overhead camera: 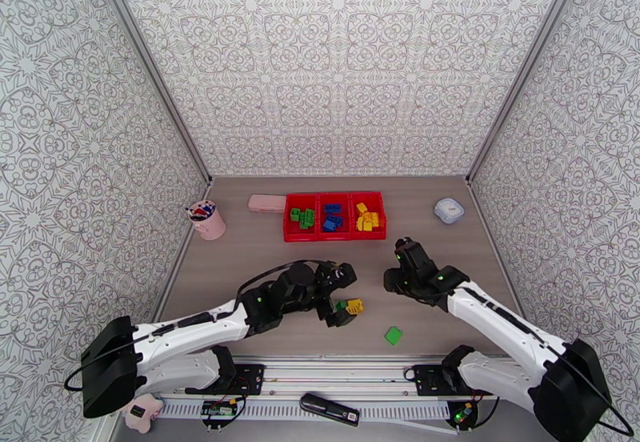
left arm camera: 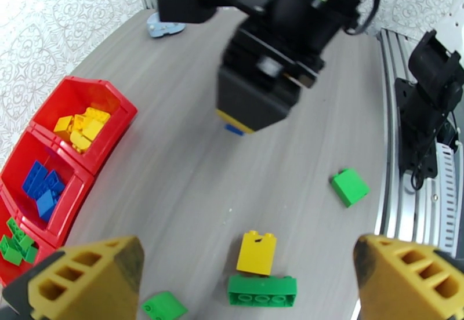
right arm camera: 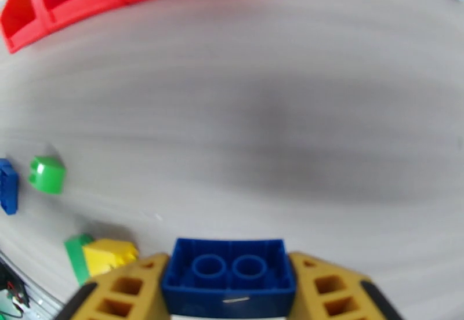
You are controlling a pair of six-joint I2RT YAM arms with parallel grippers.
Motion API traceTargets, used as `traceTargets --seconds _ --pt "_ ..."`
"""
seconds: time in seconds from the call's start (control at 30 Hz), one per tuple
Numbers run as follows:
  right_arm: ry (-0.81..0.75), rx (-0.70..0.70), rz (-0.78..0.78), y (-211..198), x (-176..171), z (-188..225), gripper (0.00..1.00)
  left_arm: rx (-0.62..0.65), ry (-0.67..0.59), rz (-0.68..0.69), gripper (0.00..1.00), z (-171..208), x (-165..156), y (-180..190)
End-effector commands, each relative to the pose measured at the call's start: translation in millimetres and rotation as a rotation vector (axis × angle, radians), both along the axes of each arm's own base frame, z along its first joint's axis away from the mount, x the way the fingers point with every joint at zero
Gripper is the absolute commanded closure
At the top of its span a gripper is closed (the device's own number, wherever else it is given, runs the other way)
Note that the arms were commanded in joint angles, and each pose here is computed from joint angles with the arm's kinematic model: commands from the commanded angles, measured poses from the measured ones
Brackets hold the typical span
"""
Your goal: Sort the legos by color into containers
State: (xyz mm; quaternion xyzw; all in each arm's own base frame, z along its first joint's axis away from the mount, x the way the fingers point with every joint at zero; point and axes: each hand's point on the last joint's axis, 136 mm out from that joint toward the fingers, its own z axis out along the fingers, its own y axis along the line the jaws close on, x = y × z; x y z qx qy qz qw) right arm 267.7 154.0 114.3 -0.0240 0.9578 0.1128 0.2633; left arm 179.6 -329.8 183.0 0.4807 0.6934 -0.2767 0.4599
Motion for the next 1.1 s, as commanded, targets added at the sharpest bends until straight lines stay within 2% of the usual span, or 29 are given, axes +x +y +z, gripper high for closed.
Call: traceTargets --seconds 0.0,0.33,0.6,0.8,0.87,1.0,1.07 --pt "-0.102 0.047 0.109 34.6 38.0 30.2 0.70 0.023 0.012 0.068 0.00 -6.3 2.4 13.3" --pt "-0.184 0.056 0.207 105.8 136.7 57.2 0.70 0.002 0.031 0.196 0.00 -6.6 10.6 34.5" --pt "-0.223 0.047 0.230 146.7 202.4 41.4 0.70 0.005 0.014 0.268 0.00 -5.8 19.6 47.9" --pt "-0.225 -0.007 0.229 154.9 228.2 22.7 0.68 0.010 0.015 0.311 0.00 -3.3 23.0 62.0" --pt "-0.234 -0.012 0.233 156.4 231.1 28.5 0.63 0.008 0.023 0.335 0.00 -3.1 24.0 68.7" --pt "-0.269 0.002 0.233 156.0 231.0 49.9 0.39 -0.005 0.061 0.422 0.00 -4.3 29.1 86.3" --pt "-0.282 0.010 0.237 155.4 227.3 59.1 0.31 -0.018 0.077 0.478 0.00 -4.2 33.5 95.4"
